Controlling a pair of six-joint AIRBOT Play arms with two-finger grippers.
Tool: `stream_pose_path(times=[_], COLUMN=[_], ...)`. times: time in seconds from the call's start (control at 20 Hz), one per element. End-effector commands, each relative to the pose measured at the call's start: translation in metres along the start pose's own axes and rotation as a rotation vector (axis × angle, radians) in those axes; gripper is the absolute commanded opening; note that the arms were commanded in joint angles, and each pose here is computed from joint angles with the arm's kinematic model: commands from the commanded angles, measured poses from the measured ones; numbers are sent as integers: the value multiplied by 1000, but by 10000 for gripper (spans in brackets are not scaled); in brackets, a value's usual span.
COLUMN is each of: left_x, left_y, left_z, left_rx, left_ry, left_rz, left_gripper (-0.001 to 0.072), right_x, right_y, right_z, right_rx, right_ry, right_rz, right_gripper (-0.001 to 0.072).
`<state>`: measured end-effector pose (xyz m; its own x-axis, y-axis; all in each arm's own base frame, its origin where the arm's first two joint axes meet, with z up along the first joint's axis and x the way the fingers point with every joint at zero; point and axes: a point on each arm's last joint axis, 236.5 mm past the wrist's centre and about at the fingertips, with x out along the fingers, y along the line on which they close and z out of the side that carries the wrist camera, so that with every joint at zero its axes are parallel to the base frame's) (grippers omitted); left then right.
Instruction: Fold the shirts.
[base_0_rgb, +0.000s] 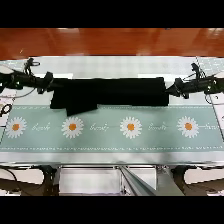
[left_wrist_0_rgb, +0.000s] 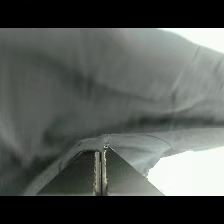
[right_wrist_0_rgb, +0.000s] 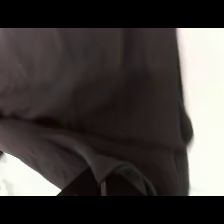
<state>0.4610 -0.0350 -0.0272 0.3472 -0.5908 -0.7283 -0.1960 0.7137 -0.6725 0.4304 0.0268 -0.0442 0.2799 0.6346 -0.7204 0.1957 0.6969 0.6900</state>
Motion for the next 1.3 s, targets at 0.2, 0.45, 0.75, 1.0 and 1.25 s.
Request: stream_pose_path(times=[0.2,0.45,0.75,1.0,1.25], left_x=[15,37,51,15,-104], left_y=[-7,9,19,9,13], left_z=[64,70,69,67,78], left_rx=[-9,-34,-52,-41,81], left_ry=[-42,-46,-40,-8,-192], left_rz=[-24,-9,0,-27,157], left_gripper=[21,21,35,503,502], right_x=[18,26,43,9,-115], right_y=[4,-2,-10,1,-21], right_z=[56,78,78,82,95], right_rx=[-25,-6,53,48,8], right_ry=[-63,-118,-105,-95,-241], right_rz=[0,9,45,94,8], right_gripper=[22,23,85,417,417])
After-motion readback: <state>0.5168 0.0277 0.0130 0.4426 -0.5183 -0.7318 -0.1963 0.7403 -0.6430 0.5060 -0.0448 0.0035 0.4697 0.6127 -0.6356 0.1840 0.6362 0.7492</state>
